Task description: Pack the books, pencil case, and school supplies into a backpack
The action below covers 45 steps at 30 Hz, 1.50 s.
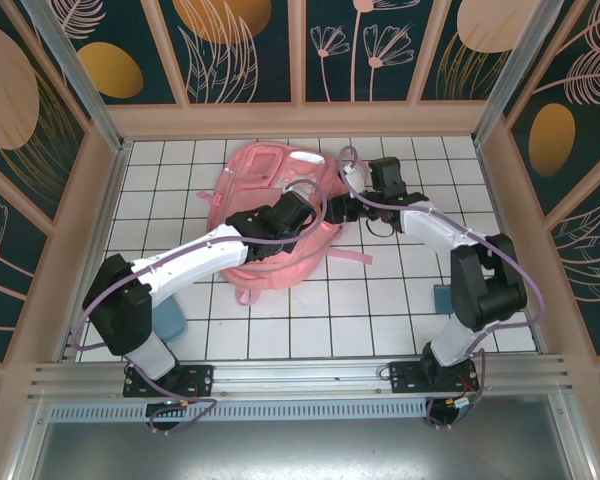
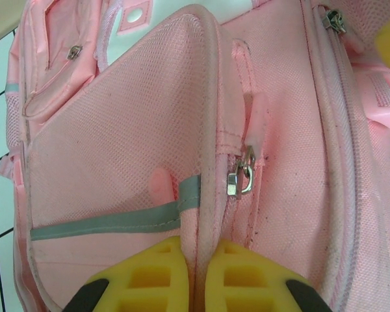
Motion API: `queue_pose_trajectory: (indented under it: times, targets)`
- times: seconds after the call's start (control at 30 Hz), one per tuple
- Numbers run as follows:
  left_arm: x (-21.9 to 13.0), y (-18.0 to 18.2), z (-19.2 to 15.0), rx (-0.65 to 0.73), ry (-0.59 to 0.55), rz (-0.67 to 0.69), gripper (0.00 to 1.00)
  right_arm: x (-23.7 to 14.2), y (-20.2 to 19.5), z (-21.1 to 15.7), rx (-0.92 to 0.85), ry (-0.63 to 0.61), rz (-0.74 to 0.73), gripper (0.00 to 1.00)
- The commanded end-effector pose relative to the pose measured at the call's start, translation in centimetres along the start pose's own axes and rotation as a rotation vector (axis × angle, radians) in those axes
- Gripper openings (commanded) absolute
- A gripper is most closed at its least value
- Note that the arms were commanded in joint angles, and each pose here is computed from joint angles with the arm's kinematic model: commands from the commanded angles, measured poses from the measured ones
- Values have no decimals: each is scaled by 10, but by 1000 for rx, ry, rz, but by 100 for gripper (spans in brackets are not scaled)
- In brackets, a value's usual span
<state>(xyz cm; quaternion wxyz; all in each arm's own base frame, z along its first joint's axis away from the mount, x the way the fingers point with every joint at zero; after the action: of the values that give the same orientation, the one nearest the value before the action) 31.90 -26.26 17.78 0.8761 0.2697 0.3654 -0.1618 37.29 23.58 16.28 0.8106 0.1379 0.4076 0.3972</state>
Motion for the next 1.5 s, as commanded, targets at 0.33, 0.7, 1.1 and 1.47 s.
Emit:
queue_pose_trajectory:
  times: [0.33,0.7,1.1,1.47]
  targets:
    - [-21,17,22,-68,-113,35,0,23,-3,1,-69,128,194,64]
    - [-21,18,22,-66,-113,41,0,21,1,-5,-88,145,213,27]
    - [-21,19,24,-71,-116,43,0,23,-3,-14,-94,168,173,37]
    - [-21,18,24,-74,-117,40,0,25,-9,-6,-124,143,73,14]
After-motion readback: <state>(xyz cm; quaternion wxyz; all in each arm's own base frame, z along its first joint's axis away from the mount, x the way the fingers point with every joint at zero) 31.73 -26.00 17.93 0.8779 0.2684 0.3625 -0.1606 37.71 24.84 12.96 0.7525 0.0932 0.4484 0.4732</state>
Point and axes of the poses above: each hand's point on the last joint's axis, 136 mm out from that joint toward the fingers, its own x axis out along the fingers, its own y axis along the line the jaws close on, z = x × y, the point moved 2 cm from there along -x, back along the fingers, and after that the axes turned 10 degrees about x, right-handed, at the moved point
